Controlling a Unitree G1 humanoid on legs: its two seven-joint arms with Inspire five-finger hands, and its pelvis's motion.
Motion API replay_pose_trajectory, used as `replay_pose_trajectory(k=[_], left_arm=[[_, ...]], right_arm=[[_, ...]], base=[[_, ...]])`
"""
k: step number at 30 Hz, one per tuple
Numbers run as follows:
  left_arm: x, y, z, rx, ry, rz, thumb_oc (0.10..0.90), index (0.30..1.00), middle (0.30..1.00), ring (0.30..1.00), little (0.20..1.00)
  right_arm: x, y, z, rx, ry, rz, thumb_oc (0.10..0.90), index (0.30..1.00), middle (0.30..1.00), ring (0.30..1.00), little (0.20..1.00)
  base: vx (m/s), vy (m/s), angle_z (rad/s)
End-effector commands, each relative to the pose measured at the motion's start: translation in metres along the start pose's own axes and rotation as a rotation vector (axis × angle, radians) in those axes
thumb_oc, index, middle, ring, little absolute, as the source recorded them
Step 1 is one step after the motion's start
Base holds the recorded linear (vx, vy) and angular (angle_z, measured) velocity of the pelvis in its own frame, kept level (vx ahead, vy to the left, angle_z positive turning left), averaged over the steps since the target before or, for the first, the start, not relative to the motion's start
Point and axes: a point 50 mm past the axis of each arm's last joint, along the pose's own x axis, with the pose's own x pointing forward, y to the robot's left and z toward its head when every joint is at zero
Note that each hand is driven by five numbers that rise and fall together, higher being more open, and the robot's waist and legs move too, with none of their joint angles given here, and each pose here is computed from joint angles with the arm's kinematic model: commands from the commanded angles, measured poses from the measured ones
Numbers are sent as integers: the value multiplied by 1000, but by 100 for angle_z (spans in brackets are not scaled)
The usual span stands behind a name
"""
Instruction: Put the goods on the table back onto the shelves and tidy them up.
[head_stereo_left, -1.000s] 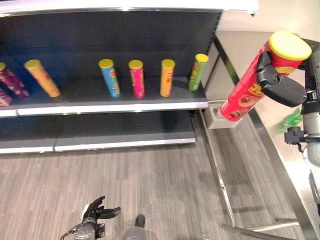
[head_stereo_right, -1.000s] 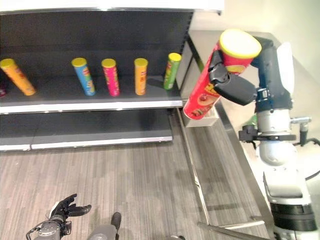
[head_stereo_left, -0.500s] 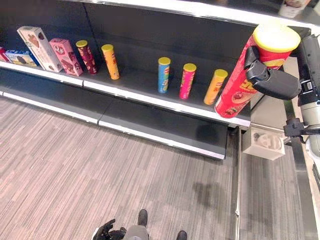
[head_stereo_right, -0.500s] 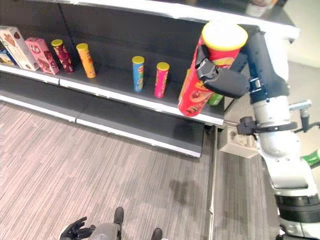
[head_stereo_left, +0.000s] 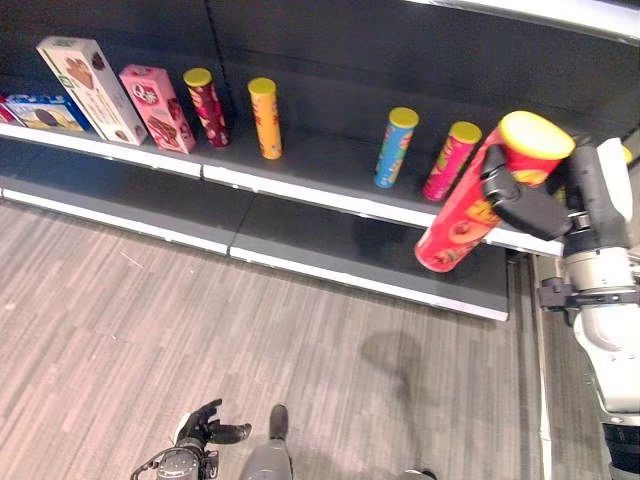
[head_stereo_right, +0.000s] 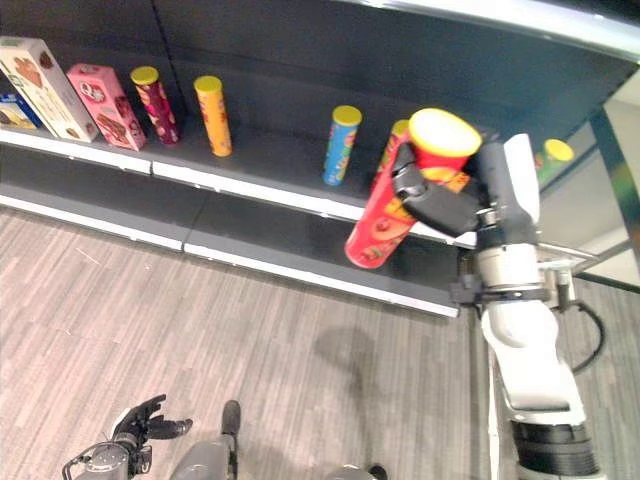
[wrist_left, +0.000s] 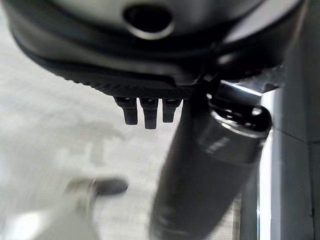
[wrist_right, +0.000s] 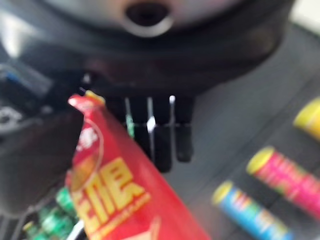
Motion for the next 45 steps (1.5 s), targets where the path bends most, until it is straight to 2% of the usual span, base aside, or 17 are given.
replay_pose_trajectory(k=[1,14,23,33,38,45], left_arm=[[-5,12,-10,19,1,17,800,900,900,900,900],[-7,-19,-15,55,13,-63,800,900,900,900,900],[-9,-22,-14,6,8,-66,800,900,900,900,900],[-13,-17,-34,-66,76,8,800,900,900,900,900],[-12,-12,-34,0,71,9,800,900,900,900,900],[-13,-11,-27,-12,30,37,800,900,900,900,900]], right_arm=[[26,-59,50,-134,-274,-186,400,300,300,300,300],[26,-35,47,-126,-275,-136,400,300,300,300,300],[30,-20,49,-57,-298,-129,400,300,300,300,300],[36,-8,44,-90,-272,-141,400,300,300,300,300],[43,2,48,-142,-288,-144,400,300,300,300,300],[48,11,45,-224,-275,-208,400,300,300,300,300]], base=[[93,153,27],[179,45,42],[69,-84,-6],[146,126,-20],[104,220,-58],[34,114,-7]])
